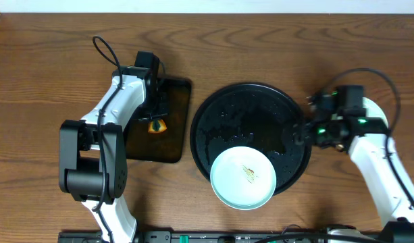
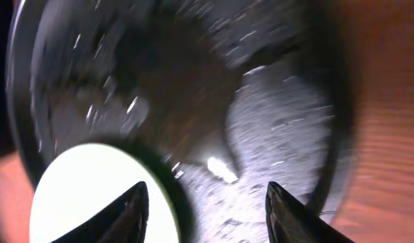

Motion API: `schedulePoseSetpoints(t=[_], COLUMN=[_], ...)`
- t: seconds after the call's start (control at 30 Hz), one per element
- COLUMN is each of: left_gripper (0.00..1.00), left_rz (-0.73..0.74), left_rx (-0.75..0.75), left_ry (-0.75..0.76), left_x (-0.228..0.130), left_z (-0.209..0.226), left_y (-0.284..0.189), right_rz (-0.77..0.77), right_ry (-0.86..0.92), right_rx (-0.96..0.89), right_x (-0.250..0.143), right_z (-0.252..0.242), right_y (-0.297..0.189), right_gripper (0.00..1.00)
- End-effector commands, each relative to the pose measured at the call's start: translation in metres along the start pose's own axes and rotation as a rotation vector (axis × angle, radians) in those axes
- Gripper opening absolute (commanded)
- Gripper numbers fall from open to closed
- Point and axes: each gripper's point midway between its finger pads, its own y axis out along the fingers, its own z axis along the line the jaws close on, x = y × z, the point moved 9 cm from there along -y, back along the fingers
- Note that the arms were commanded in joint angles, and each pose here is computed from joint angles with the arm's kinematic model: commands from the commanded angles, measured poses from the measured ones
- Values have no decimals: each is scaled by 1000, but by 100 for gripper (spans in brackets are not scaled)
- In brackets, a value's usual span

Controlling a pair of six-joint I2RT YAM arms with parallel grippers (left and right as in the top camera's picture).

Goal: Clean dirty plates on tray and stack at the side
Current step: 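Grip the lower blue plate rim with the right gripper, pull it center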

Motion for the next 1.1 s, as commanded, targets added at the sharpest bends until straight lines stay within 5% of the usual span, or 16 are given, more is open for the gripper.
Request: schedulePoseSetpoints(t=[0.0, 0.57, 0.87, 1.07], left_gripper=[8, 8, 8, 8], left_rz=[-14, -14, -14, -14], left_rx=[-7, -7, -7, -8], left_ry=[-12, -12, -12, -12], left_x=[1, 1, 1, 1], left_z=[0, 0, 0, 0], left_y=[-6, -6, -6, -6], right_rz=[83, 317, 242, 42], right_ry=[-85, 33, 59, 60], right_rx=[23, -26, -8, -42], right_x=[-18, -93, -90, -61], right_z=[18, 19, 17, 18], right_y=[11, 54, 65, 68], right_gripper=[53, 35, 2, 1])
